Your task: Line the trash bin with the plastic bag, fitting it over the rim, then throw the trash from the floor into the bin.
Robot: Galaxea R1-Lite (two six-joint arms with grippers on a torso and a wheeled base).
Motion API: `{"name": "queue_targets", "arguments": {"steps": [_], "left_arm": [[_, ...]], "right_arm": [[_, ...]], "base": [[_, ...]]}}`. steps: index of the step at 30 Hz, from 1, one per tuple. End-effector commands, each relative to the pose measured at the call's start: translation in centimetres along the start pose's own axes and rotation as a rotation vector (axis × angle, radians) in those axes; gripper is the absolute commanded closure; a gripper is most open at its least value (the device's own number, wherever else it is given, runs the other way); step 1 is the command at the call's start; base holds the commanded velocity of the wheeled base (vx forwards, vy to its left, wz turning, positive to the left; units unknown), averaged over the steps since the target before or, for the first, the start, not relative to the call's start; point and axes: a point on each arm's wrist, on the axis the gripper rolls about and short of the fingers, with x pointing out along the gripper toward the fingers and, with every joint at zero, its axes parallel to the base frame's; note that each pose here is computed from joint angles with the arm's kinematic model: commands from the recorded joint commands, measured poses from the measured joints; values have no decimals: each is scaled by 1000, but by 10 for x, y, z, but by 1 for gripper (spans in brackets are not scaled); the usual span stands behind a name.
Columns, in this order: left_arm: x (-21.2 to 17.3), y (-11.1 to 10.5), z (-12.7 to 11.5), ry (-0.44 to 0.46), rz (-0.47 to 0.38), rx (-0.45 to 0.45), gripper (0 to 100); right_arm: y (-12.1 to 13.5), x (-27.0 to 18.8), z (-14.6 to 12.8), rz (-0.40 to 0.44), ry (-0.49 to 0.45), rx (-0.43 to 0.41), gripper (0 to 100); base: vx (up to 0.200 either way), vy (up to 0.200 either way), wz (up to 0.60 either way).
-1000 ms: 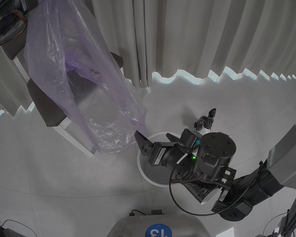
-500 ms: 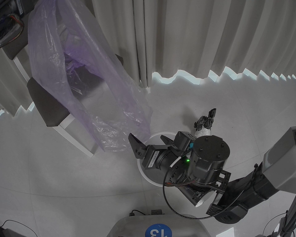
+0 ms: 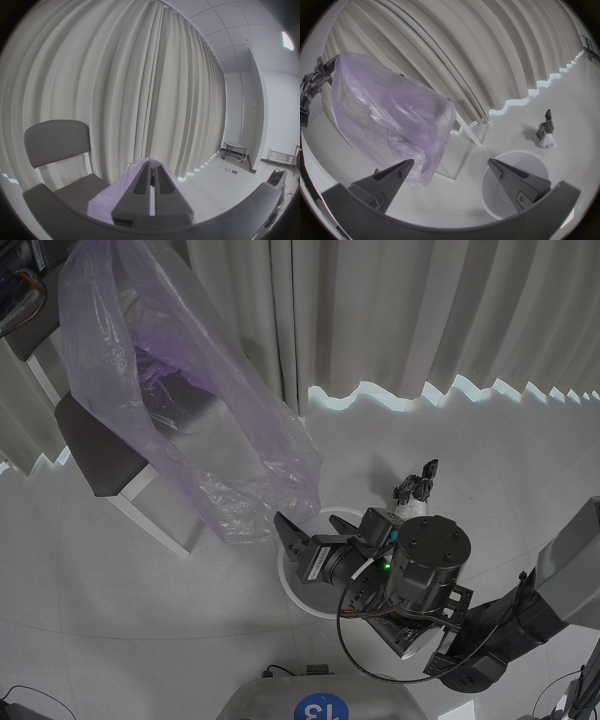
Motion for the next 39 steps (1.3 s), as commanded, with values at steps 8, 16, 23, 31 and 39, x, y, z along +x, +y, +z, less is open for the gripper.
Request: {"name": "queue_targets", "arguments": {"steps": [8,16,23,31,39], "left_arm": [[-1,0,0,1,1,0,100],[-10,2,0,3,4,-2,100],[-11,1,-3,14,0,-3,100],[-21,2,-3,16,-3,-5,100],[-40,1,-17,130,-53,4,100]], "right_arm": [[-1,-4,3,1,-3,-3,100],[1,-12,16,11,-25,3,100],[0,-22,22,12,-23,-28,100],[1,-44,49,23,-64,-94,100],[-5,-60,59,-31,-45,-129,100]], "base": [[0,0,0],[0,0,0],[0,0,0],[0,0,0],[0,0,0]]}}
